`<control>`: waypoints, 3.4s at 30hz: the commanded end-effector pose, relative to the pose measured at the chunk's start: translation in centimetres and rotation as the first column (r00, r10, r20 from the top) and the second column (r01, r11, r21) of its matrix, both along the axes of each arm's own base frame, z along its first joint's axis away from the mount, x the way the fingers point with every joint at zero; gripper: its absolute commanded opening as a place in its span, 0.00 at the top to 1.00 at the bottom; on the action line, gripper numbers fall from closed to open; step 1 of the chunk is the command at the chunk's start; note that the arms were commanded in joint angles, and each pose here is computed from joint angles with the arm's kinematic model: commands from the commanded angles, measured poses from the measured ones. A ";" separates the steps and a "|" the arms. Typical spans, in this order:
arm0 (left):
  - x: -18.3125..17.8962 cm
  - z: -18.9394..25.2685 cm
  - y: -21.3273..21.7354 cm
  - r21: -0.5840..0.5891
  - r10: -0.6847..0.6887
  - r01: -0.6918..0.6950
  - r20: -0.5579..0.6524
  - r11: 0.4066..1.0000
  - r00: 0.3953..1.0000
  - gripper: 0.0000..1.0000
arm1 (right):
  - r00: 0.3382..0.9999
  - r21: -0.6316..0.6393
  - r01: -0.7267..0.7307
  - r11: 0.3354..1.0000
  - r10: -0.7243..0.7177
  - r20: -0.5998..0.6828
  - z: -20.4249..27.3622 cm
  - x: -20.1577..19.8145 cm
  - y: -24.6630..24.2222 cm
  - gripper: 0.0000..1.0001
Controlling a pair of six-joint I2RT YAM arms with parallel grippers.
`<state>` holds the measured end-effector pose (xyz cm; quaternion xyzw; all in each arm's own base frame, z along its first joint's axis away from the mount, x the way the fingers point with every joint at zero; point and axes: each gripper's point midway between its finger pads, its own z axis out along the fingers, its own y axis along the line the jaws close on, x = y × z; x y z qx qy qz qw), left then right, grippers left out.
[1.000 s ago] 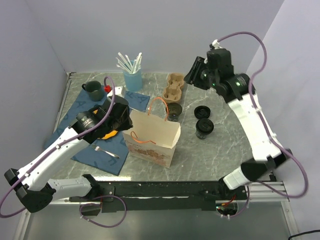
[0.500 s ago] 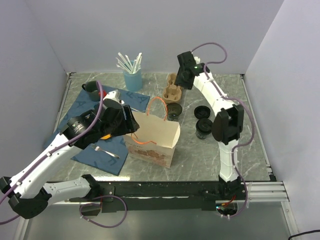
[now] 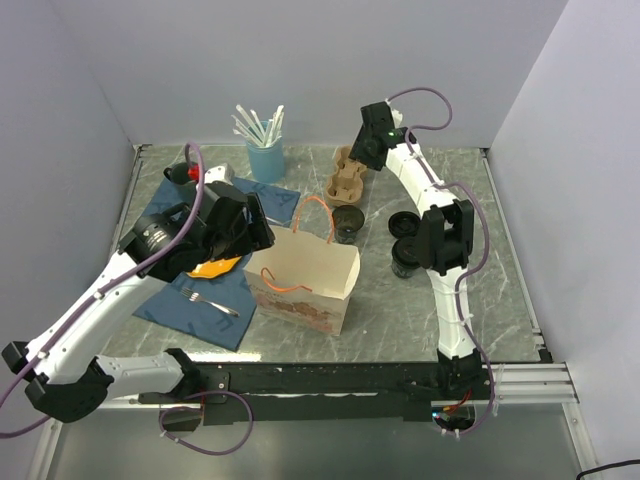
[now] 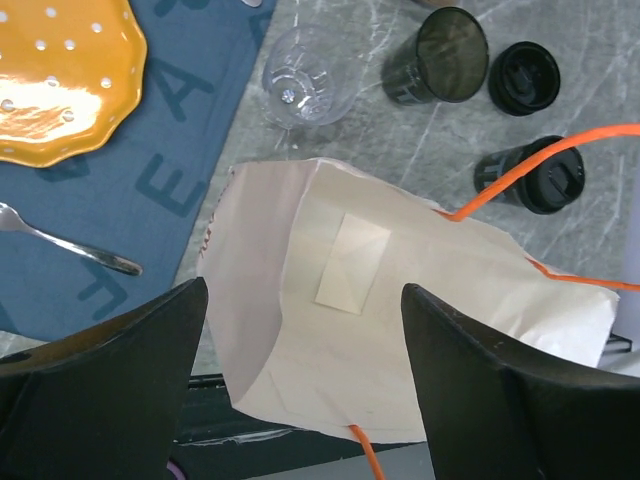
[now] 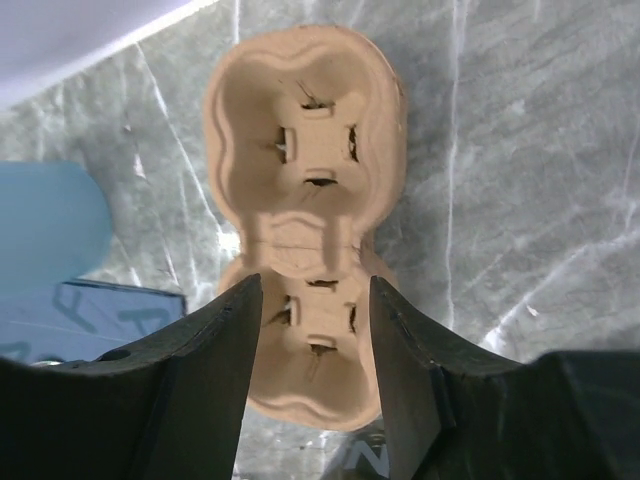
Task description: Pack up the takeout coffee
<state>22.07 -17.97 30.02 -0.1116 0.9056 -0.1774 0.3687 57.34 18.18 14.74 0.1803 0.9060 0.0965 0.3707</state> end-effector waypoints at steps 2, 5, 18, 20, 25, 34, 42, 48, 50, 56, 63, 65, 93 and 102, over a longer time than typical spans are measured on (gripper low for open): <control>0.8 0.7 0.4 0.012 0.046 -0.046 0.018 0.999 0.999 0.15 | 0.996 0.027 0.015 1.000 -0.017 0.083 3.4 0.4 -0.1 0.45; 1.0 0.5 0.4 0.019 0.049 -0.049 0.021 0.999 0.999 0.15 | 0.993 -0.010 0.005 1.000 -0.004 0.118 4.8 0.6 -0.7 0.45; 1.0 0.3 0.6 0.021 0.066 -0.066 0.018 0.998 0.998 0.14 | 0.992 -0.020 -0.115 0.993 0.116 0.054 3.0 -0.1 -1.7 0.58; 1.0 0.4 0.6 0.008 0.069 -0.069 0.026 0.998 0.997 0.13 | 0.985 0.004 -0.161 0.987 0.160 0.066 3.4 -0.3 -1.2 0.55; 0.8 0.3 0.7 -0.014 0.083 -0.083 0.024 0.996 0.996 0.13 | 0.978 -0.048 -0.182 0.982 0.185 0.092 4.6 -0.6 -2.1 0.47; 0.1 -0.2 1.1 -0.036 0.100 -0.100 0.008 0.994 0.995 0.12 | 0.962 -0.084 -0.212 0.974 0.223 0.160 5.4 1.6 -2.1 0.39; -0.4 -0.1 1.7 -0.040 0.115 -0.115 0.003 0.993 0.993 0.12 | 0.956 -0.117 -0.169 0.979 0.192 0.223 6.6 2.8 -2.8 0.09; -0.2 -0.1 1.6 -0.036 0.114 -0.114 0.006 0.993 0.993 0.12 | 0.949 -0.151 -0.200 0.968 0.230 0.215 5.8 3.0 -2.6 0.00; 0.1 -0.2 1.4 -0.029 0.114 -0.113 0.007 0.993 0.994 0.12 | 0.950 -0.164 -0.180 0.970 0.215 0.227 6.4 2.9 -3.0 0.00; 0.4 -0.2 1.2 -0.019 0.112 -0.111 0.007 0.994 0.994 0.12 | 0.956 -0.168 -0.196 0.966 0.226 0.188 5.9 2.4 -3.0 0.00; 0.5 -0.7 0.9 -0.017 0.112 -0.112 -0.004 0.994 0.994 0.12 | 0.962 -0.244 -0.150 0.958 0.198 0.188 7.1 2.1 -3.1 0.00; 0.6 -0.9 0.9 -0.012 0.111 -0.112 -0.007 0.994 0.994 0.12 | 0.965 -0.250 -0.156 0.956 0.202 0.167 6.0 2.2 -3.0 0.00; 0.4 -1.2 1.1 -0.008 0.123 -0.123 -0.017 0.992 0.992 0.12 | 0.865 -0.241 -0.414 0.878 0.462 0.198 4.7 2.9 1.3 0.00; 0.2 -1.4 1.2 -0.001 0.118 -0.118 -0.023 0.993 0.993 0.12 | 0.867 -0.172 -0.462 0.870 0.484 0.119 2.1 0.4 1.9 0.00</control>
